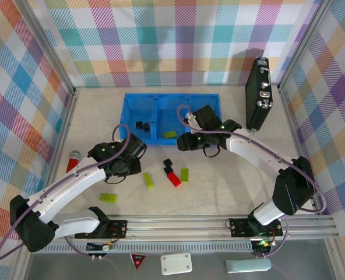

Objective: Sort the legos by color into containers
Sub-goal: Pick up the lego from the middle-left of the table.

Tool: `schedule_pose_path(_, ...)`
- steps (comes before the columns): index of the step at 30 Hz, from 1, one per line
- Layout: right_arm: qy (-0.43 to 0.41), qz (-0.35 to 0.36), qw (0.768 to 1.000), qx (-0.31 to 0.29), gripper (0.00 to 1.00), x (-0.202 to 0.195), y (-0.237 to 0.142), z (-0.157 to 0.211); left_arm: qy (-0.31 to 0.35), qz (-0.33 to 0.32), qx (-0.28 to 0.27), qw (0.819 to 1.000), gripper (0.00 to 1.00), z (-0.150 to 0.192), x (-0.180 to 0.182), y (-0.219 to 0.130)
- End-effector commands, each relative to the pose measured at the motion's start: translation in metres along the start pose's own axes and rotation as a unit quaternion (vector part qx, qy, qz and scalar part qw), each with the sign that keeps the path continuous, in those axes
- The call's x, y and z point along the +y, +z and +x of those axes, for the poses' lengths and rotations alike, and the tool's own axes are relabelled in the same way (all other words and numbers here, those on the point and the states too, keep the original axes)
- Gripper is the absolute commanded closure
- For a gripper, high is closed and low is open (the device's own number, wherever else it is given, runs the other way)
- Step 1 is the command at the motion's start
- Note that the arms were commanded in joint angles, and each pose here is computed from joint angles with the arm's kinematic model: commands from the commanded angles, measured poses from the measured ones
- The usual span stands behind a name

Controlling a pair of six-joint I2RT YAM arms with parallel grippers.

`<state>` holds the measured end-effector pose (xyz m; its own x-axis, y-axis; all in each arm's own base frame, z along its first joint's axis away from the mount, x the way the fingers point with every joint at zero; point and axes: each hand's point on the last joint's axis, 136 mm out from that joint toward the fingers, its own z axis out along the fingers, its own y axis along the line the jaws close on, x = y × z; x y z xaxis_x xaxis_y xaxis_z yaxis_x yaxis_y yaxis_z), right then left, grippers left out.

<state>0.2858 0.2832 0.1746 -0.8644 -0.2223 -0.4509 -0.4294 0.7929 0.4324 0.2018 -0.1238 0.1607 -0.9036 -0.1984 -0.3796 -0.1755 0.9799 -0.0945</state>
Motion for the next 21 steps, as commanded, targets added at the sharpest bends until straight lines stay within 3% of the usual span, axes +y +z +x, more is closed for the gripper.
schedule_pose_path(1, -0.018, 0.010, 1.000, 0.001, 0.50, -0.001, -0.007, 0.002, -0.008, -0.018, -0.004, 1.000, 0.65, 0.004, 0.013, -0.003)
schedule_pose_path(8, -0.026, 0.018, 0.998, 0.048, 0.50, -0.003, 0.001, 0.017, -0.020, -0.004, -0.022, 1.000, 0.65, 0.005, 0.016, -0.003)
schedule_pose_path(21, -0.009, 0.069, 0.993, 0.093, 0.51, -0.005, 0.028, 0.059, 0.043, 0.010, 0.046, 0.998, 0.63, 0.012, -0.019, 0.027)
